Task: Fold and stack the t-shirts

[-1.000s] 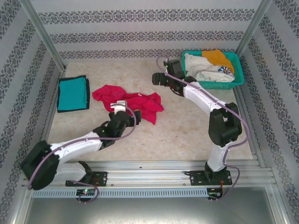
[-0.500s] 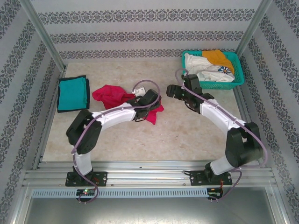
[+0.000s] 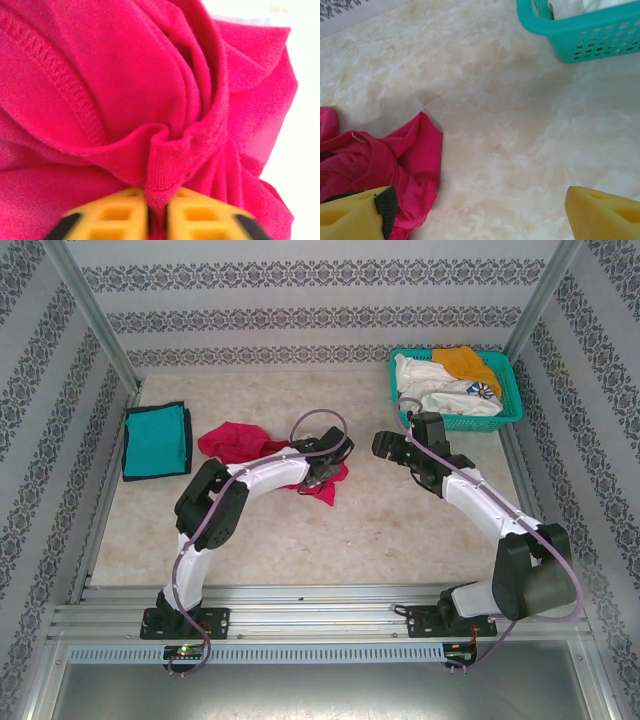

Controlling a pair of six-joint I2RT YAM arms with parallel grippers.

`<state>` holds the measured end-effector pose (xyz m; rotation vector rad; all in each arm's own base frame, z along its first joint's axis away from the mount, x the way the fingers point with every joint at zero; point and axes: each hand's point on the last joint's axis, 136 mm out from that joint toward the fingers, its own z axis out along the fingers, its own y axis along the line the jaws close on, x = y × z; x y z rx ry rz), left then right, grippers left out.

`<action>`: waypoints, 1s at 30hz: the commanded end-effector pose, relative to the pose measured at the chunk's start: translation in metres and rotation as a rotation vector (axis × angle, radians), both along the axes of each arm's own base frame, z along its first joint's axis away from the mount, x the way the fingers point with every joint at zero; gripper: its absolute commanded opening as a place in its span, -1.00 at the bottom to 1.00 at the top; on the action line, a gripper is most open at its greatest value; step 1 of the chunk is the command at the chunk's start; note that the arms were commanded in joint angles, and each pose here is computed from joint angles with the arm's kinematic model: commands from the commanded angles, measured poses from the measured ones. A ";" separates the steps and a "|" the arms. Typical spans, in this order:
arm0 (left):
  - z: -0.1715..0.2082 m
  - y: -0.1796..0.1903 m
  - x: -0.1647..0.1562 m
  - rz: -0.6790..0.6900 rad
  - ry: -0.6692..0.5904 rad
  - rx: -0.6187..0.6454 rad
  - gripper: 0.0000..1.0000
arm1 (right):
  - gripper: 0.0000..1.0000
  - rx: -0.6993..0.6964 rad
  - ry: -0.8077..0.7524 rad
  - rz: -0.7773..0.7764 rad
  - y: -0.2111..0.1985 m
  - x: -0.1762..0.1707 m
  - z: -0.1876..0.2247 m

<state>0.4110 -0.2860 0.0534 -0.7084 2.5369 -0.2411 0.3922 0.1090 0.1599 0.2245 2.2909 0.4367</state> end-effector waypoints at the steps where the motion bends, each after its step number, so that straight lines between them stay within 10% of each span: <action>1: 0.047 0.007 -0.001 -0.009 -0.060 -0.034 -0.93 | 0.74 0.022 -0.004 0.023 0.006 -0.002 -0.002; 16: 0.121 0.121 -0.099 0.040 -0.166 -0.031 -1.00 | 0.75 0.055 0.048 0.146 0.067 -0.002 -0.022; 30: 0.055 0.268 -0.217 0.379 -0.044 0.027 -1.00 | 0.44 0.023 0.243 0.173 0.129 0.017 -0.097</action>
